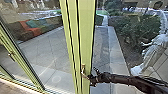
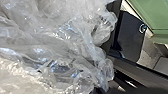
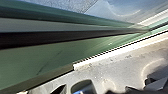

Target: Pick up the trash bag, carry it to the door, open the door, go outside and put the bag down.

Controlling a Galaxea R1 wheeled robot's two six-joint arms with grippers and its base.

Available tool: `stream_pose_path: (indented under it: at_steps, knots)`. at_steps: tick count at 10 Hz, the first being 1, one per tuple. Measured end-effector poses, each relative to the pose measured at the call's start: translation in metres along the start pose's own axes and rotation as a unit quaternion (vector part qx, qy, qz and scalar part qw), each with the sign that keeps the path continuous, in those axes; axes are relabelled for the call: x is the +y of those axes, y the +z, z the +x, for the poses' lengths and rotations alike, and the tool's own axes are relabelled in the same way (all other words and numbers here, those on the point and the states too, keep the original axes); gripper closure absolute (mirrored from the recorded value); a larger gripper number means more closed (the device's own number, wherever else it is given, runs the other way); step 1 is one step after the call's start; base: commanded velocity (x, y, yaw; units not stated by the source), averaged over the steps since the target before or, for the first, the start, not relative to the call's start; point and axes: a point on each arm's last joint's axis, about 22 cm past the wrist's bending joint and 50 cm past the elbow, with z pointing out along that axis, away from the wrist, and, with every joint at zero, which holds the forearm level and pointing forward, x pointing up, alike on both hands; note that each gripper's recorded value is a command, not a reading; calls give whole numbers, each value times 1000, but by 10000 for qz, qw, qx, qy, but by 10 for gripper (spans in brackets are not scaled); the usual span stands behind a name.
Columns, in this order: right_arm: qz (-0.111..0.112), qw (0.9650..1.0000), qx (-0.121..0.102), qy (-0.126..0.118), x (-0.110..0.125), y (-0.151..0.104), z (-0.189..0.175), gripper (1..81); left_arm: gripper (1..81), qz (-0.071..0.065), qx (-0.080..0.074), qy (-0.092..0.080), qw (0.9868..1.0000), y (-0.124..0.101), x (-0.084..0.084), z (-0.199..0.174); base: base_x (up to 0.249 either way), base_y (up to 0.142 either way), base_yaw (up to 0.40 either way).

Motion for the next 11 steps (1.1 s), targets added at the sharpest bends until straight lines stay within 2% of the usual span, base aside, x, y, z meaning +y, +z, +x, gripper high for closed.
stream_pose_path:
  at_steps: [6,8,11]
  knots:
    - [63,9999,42,114,-3,-4,13,10,811,20,-18,-43,10000,0,-2,-4,0,0,0]
    - [76,9999,81,65,-4,-4,18,10,811,21,-17,-44,10000,0,-2,-4,0,0,0]
    - [325,9994,17,116,-7,3,15,10,811,22,-13,-49,10000,0,-2,-4,0,0,0]
